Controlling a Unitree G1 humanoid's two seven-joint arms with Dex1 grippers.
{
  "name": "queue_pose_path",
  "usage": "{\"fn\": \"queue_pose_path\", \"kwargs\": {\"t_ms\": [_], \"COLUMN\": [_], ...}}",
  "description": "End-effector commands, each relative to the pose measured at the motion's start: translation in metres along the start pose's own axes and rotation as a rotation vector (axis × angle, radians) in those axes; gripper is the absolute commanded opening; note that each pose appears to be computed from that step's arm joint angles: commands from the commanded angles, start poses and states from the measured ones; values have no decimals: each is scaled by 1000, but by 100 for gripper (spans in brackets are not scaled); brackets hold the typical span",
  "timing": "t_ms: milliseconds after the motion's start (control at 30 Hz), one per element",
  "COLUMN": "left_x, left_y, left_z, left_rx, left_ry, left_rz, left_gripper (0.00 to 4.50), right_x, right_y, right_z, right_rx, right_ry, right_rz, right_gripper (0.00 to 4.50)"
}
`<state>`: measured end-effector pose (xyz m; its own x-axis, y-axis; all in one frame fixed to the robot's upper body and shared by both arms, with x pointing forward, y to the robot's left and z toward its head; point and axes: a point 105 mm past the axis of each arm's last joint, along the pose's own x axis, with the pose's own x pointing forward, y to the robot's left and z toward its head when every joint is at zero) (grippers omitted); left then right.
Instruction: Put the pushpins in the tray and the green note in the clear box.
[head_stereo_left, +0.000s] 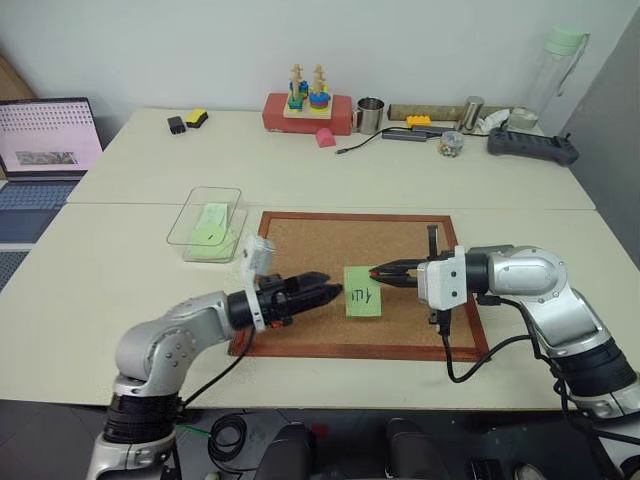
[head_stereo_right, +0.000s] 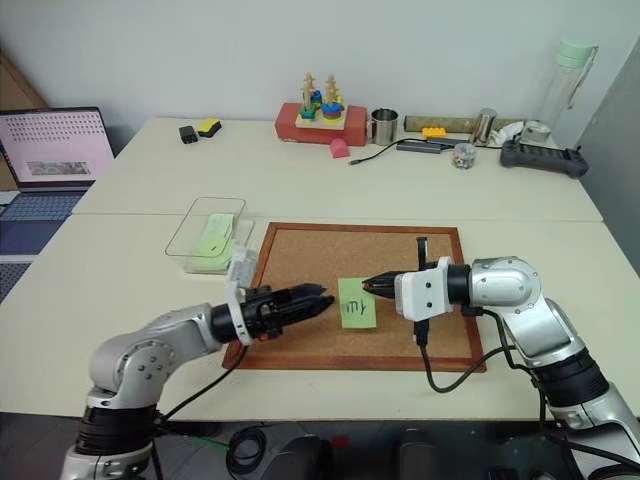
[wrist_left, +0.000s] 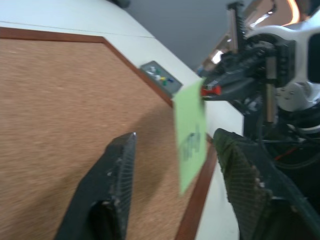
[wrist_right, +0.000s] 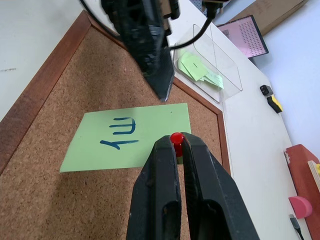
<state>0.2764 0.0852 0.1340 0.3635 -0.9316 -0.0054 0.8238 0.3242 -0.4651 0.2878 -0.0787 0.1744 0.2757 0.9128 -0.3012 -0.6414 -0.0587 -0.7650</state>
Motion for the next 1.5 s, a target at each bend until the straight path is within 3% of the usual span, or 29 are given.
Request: {"fn": "queue_pose_path", "kwargs": {"t_ms": [33,167,267,800,1333,1400,1500], "left_x": [23,38,41,39,45,46,44], "left_y": [-9,-8,-10,-11,-2,-2,-3], "left_z": [-3,-3,0,-1,0,0,2], "left_rx": [-16,-39,-52,-83,-216,-215,-192], "left_ry": [-7,-14,-23,-28,-96,-93,-91], "left_rz": [-62,-86,-116,-125,-83,-82,-76], "left_gripper": [330,330,292,4,4,4,4], "right_x": [-4,-3,-3,-3,-25,-36,-67], "right_y": [-17,-18,-18,-20,-32,-38,-41], "right_z": [13,15,16,19,45,35,-5], "right_rx": [-24,-17,-14,40,317,394,482], "right_ry": [-34,-42,-44,-67,-167,-129,51], "right_rz": [-59,-63,-66,-99,-251,-336,-472], "right_gripper": [0,0,0,0,0,0,0]}}
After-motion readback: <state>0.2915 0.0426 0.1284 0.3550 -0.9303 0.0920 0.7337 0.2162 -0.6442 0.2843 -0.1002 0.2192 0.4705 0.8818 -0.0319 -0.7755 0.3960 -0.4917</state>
